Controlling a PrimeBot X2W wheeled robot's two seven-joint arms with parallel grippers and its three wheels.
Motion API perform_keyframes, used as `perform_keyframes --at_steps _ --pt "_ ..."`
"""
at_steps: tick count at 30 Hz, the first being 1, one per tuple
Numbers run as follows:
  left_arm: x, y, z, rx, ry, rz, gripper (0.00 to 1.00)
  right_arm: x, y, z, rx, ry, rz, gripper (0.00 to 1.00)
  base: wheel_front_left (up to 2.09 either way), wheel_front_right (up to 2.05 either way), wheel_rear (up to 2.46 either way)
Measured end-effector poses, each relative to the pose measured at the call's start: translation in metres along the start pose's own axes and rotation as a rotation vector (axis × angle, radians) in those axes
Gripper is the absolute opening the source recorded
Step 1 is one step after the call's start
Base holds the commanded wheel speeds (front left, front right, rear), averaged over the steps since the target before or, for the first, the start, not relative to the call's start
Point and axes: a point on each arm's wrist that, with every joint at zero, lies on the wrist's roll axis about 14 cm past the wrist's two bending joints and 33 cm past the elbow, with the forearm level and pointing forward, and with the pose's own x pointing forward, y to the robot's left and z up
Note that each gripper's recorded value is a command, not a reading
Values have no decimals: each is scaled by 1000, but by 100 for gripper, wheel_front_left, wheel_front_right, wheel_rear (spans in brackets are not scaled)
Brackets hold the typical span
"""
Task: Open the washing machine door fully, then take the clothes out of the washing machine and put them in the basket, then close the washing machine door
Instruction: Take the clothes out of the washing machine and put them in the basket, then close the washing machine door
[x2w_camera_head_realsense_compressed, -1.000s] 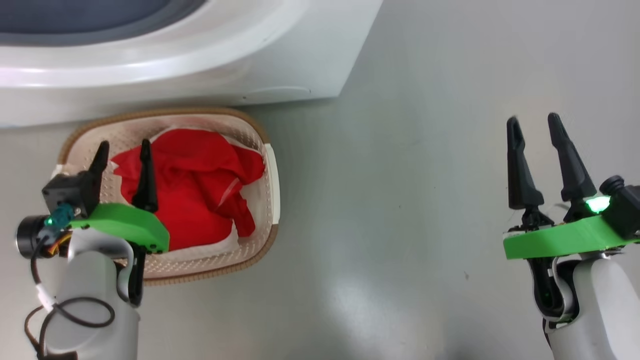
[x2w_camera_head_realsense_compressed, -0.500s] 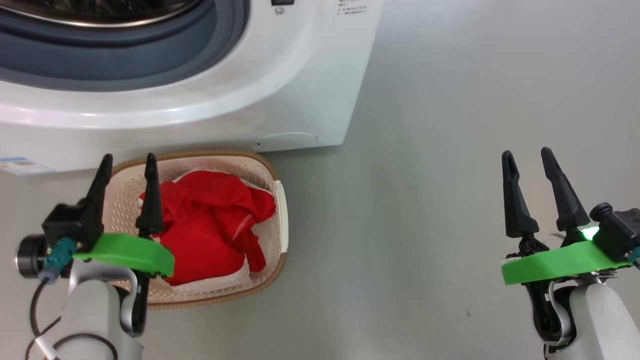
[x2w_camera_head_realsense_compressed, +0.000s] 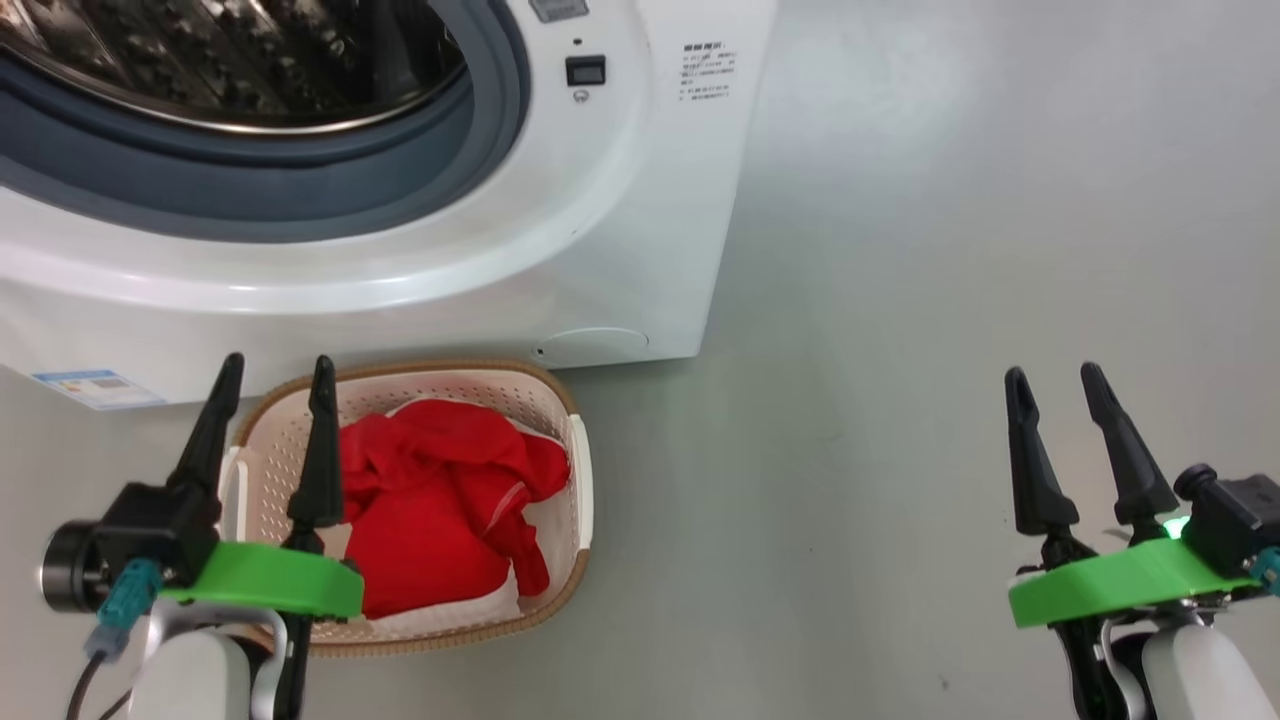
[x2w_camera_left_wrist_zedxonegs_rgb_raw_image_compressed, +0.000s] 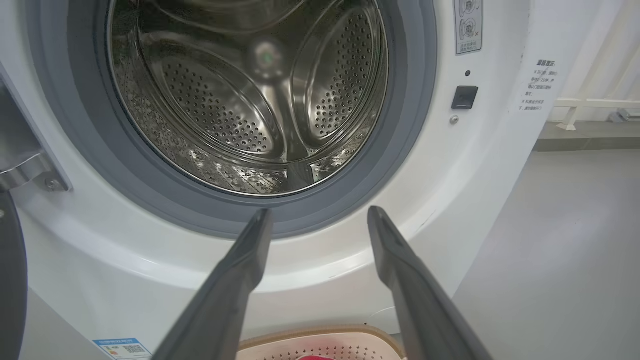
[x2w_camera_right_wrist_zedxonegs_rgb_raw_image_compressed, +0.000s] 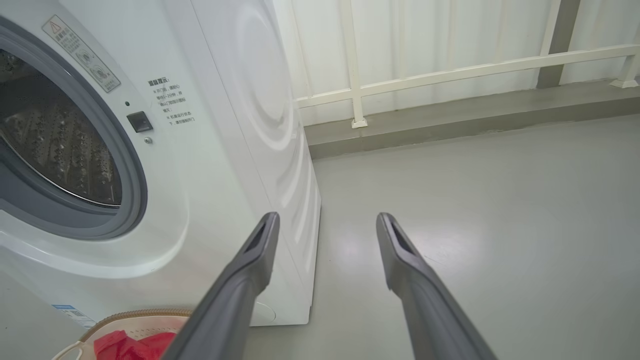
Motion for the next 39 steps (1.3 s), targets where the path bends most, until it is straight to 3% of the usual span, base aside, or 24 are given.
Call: perform_keyframes --at_steps 19,39 --pt "-59 9 27 9 -61 33 100 -34 -6 12 -4 -22 -20 100 0 0 0" --pt "-64 12 33 11 -78 44 100 -40 -5 5 -15 1 -17 100 0 0 0"
